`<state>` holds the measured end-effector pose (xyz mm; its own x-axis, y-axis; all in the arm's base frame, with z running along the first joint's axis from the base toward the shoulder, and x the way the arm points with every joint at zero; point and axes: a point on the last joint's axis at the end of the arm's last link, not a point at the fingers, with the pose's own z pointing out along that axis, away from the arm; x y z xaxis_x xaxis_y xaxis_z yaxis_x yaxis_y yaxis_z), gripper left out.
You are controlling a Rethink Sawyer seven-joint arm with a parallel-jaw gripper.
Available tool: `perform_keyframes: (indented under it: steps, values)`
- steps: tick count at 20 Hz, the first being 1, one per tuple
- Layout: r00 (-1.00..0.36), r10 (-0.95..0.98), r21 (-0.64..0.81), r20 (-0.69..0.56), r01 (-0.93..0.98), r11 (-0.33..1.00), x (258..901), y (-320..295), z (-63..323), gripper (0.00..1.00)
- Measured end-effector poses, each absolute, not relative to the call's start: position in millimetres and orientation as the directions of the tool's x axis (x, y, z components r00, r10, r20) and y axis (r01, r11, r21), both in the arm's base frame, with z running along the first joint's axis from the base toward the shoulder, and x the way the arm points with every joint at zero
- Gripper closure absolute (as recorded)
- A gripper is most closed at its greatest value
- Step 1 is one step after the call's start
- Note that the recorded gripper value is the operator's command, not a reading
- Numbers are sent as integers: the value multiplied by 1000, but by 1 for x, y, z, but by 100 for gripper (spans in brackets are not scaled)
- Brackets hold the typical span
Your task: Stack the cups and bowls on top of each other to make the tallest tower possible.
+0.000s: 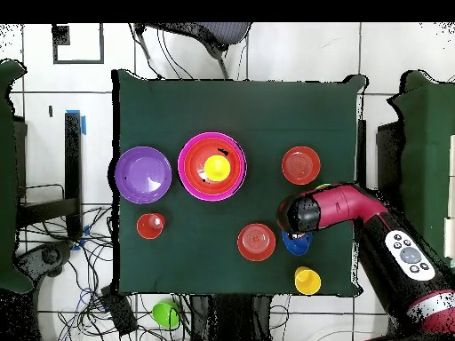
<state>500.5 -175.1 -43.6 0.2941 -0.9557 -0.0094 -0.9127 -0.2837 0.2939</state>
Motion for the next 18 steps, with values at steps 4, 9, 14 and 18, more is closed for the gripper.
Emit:
perform_keyframes:
  steps: [4,9,14,18]
  values:
    - [272,-962,290,-24,-919,-267,504,-173,-38,100]
    - [202,-977,259,-65,-942,-212,522,-168,-10,100]
    - [158,-984,234,-82,-957,-174,539,-167,13,100]
    - [140,-986,226,-94,-961,-159,546,-164,21,100]
